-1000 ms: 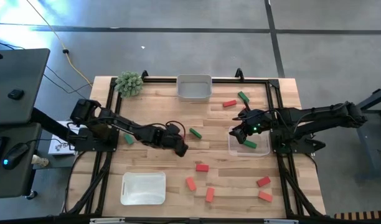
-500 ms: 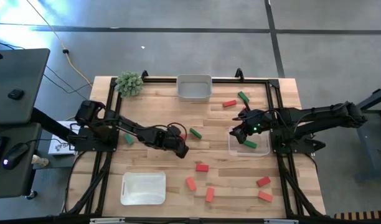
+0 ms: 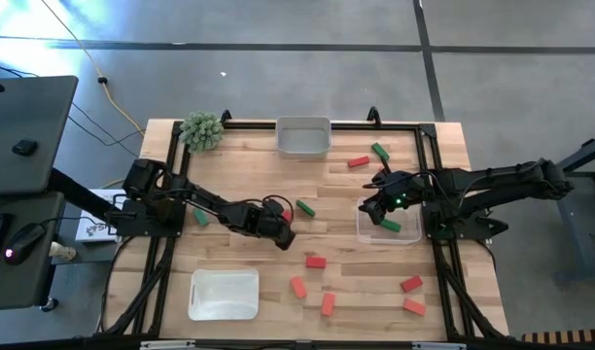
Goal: Sort & place blocks by color
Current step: Put the red wooden block into the white bin
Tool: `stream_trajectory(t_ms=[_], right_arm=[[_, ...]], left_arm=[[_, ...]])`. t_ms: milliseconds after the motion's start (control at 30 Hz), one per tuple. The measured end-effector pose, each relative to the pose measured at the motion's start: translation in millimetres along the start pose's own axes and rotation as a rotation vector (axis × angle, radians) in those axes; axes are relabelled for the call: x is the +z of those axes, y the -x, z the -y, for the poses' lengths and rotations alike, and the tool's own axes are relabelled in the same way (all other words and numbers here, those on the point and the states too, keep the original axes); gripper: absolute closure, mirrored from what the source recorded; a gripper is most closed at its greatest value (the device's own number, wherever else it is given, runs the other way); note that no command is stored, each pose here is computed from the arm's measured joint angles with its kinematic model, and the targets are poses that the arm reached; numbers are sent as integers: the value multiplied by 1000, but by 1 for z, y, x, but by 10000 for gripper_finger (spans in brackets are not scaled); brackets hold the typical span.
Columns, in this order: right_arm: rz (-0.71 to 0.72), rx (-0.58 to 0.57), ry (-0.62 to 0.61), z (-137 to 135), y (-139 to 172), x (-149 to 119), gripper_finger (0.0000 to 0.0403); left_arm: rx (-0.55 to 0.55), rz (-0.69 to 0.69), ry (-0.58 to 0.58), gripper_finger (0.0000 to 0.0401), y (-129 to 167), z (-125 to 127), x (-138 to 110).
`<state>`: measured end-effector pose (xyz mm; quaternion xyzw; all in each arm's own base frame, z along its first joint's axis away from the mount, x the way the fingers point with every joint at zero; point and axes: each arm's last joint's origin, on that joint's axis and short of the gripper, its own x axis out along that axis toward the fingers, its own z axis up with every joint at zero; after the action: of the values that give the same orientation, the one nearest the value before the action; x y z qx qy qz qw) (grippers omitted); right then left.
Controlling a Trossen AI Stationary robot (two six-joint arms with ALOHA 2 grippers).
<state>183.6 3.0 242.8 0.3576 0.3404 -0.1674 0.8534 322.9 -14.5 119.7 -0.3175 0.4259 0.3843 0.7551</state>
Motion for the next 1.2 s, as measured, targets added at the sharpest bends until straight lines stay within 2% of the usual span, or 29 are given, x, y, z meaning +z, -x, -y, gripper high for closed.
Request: stream_trajectory(t_ms=[200, 500, 900, 1100, 1200], right_arm=[[6, 6, -2, -1, 0, 1, 252], [25, 31, -31, -3, 0, 3, 252], [169, 176, -80, -17, 3, 16, 252], [264, 234, -88, -23, 6, 24, 252], [309, 249, -52, -26, 7, 27, 252]], left_arm=[[3, -20, -57, 307, 0, -1, -1], [-61, -55, -173, 307, 15, 1, -3], [-203, 16, -307, 307, 79, 0, 6], [-272, 75, -355, 307, 119, -12, 12], [-318, 106, -374, 307, 140, -19, 13]])
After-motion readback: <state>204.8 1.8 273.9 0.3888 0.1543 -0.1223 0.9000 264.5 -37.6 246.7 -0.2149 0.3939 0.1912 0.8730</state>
